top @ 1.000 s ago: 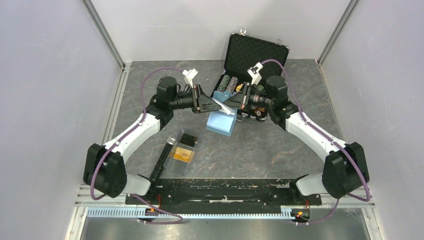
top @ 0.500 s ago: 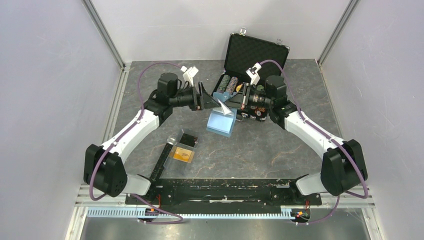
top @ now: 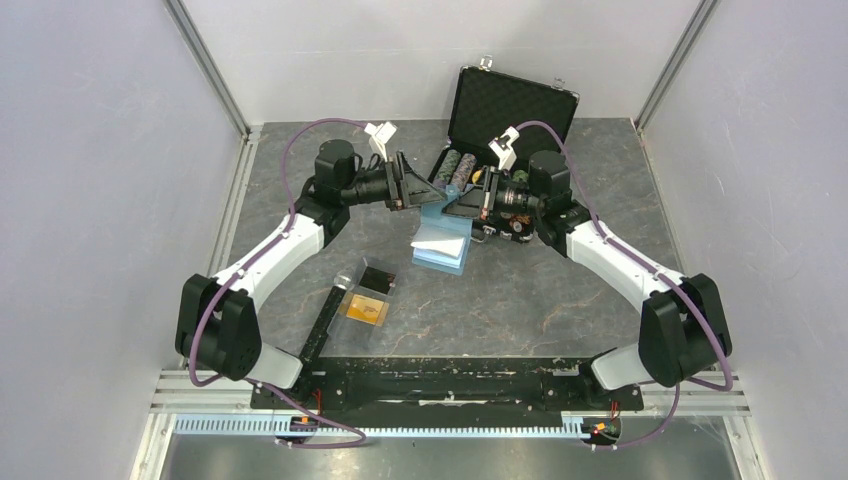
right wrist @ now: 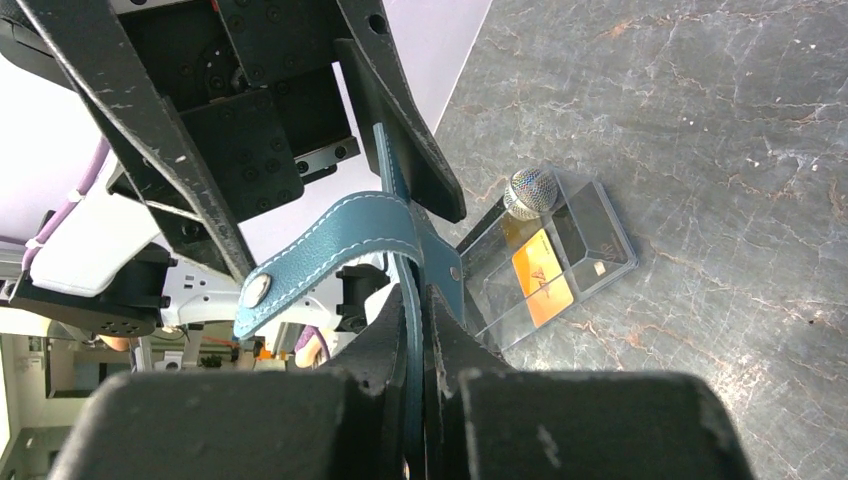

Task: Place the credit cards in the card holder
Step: Open the card holder.

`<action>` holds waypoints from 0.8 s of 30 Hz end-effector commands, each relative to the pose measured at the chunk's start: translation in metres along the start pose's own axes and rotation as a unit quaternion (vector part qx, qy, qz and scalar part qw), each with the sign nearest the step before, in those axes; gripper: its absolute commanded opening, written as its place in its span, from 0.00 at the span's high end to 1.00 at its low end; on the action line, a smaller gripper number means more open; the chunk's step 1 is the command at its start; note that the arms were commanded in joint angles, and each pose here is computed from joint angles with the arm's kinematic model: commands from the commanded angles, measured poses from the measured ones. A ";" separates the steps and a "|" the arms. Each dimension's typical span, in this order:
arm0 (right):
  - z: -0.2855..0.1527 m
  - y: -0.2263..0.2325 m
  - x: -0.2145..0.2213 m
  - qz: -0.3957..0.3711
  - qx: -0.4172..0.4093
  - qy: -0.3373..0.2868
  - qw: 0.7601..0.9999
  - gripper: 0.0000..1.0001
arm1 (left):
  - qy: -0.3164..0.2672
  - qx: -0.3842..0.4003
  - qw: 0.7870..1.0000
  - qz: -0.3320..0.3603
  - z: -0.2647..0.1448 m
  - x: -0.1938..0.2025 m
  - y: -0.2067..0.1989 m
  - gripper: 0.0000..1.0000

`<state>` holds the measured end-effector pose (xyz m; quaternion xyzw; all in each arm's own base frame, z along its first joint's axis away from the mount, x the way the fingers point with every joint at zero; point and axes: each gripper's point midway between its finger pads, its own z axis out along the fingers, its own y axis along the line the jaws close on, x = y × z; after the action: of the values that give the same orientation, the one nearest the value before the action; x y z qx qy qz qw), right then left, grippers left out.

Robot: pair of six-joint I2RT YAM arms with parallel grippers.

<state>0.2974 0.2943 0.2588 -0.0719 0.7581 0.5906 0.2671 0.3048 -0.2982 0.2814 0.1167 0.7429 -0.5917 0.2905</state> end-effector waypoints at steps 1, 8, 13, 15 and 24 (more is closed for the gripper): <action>0.002 0.011 -0.005 -0.007 -0.022 0.000 1.000 1.00 | -0.006 0.026 1.000 0.015 -0.011 -0.006 -0.016 0.23; 0.001 0.006 -0.006 -0.009 -0.013 -0.004 1.000 1.00 | -0.006 -0.088 0.996 -0.012 -0.044 -0.001 0.021 0.17; 0.001 -0.002 -0.004 -0.012 0.006 0.002 1.000 1.00 | 0.046 -0.126 0.990 -0.046 -0.056 0.027 0.030 0.23; 0.000 -0.003 -0.004 -0.012 0.010 0.003 1.000 1.00 | 0.053 -0.127 0.989 -0.057 -0.058 0.034 0.030 0.26; 0.001 -0.009 -0.001 -0.010 0.018 0.009 1.000 1.00 | 0.095 -0.077 0.989 -0.080 -0.043 0.057 0.014 0.37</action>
<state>0.2959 0.2921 0.2411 -0.0689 0.7765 0.5743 0.2499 0.2713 -0.2491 0.2324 0.0488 0.8353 -0.5121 0.1940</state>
